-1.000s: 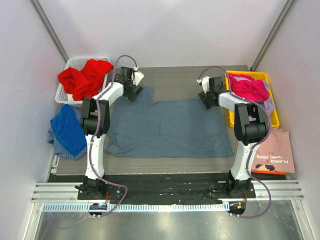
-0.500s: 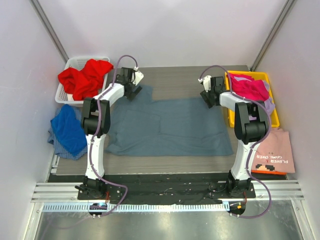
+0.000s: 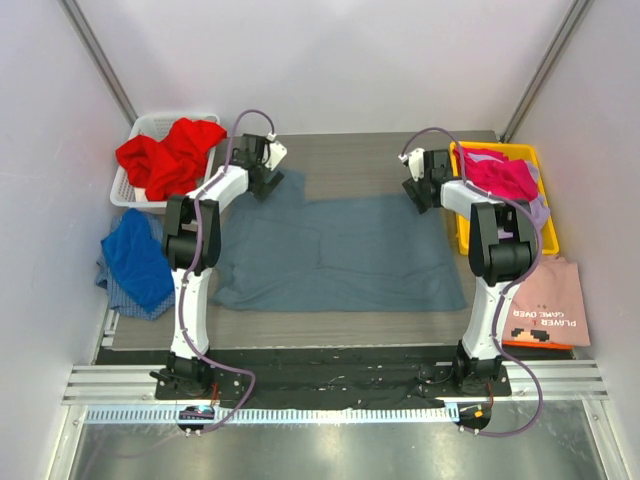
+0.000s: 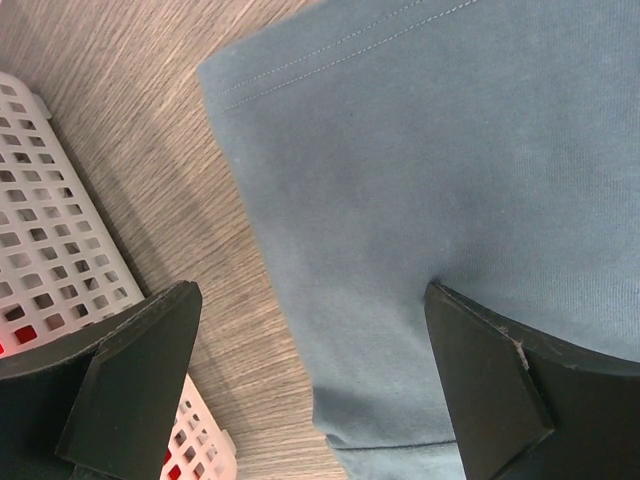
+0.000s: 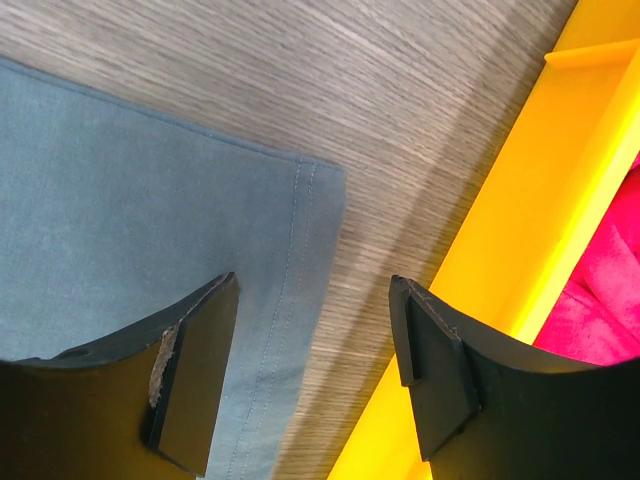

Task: Fold and stack the t-shirts
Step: Grap the side of the flattened tshirt furthest away from the robot with both arms

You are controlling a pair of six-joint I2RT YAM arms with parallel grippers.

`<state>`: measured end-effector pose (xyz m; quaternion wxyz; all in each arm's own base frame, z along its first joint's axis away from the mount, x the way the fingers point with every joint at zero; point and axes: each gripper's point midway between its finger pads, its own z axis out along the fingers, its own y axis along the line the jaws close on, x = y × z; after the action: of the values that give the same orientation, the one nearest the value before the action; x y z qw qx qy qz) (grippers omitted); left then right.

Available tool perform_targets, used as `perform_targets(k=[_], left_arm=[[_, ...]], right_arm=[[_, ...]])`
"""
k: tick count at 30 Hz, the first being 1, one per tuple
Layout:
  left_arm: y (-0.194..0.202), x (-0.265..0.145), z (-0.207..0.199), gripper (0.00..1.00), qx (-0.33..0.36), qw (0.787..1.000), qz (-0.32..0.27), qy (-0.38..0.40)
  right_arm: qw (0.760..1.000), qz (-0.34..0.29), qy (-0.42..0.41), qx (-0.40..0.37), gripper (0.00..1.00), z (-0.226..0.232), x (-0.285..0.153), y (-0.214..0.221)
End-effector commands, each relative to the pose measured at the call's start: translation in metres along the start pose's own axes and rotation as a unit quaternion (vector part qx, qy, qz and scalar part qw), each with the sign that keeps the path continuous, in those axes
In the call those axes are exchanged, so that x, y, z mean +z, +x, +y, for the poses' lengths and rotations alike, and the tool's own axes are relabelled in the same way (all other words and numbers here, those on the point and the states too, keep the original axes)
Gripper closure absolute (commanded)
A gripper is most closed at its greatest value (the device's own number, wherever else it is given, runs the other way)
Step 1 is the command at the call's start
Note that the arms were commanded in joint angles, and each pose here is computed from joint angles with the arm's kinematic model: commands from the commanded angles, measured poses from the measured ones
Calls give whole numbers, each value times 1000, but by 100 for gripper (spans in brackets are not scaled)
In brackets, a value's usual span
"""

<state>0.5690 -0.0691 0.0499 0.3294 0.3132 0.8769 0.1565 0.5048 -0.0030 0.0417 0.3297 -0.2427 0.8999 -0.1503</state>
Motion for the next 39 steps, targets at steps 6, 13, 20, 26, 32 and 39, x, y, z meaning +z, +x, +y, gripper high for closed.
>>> perform_targets(k=[6,13,20,26,32,39], left_arm=[[-36,-36,0,0,-13,999,-41,31],[-46,-51,6,0,-19,998,-55,24],[-85,-51,25,0,-55,993,-102,2],[-101,-28,34,0,-75,991,-110,-12],[-91,-13,34,0,-108,989,-101,-6],[-64,-1,18,0,-86,994,-73,4]], right_arm=[[997,-27,-51,52,31,9,-3,-24],[987,-40,-84,134,32,7,-1,-39],[977,-51,-86,190,33,-8,5,-53],[973,-51,-89,205,33,-11,10,-57],[973,-46,-93,205,33,-7,14,-56],[974,-43,-102,199,33,-1,11,-49]])
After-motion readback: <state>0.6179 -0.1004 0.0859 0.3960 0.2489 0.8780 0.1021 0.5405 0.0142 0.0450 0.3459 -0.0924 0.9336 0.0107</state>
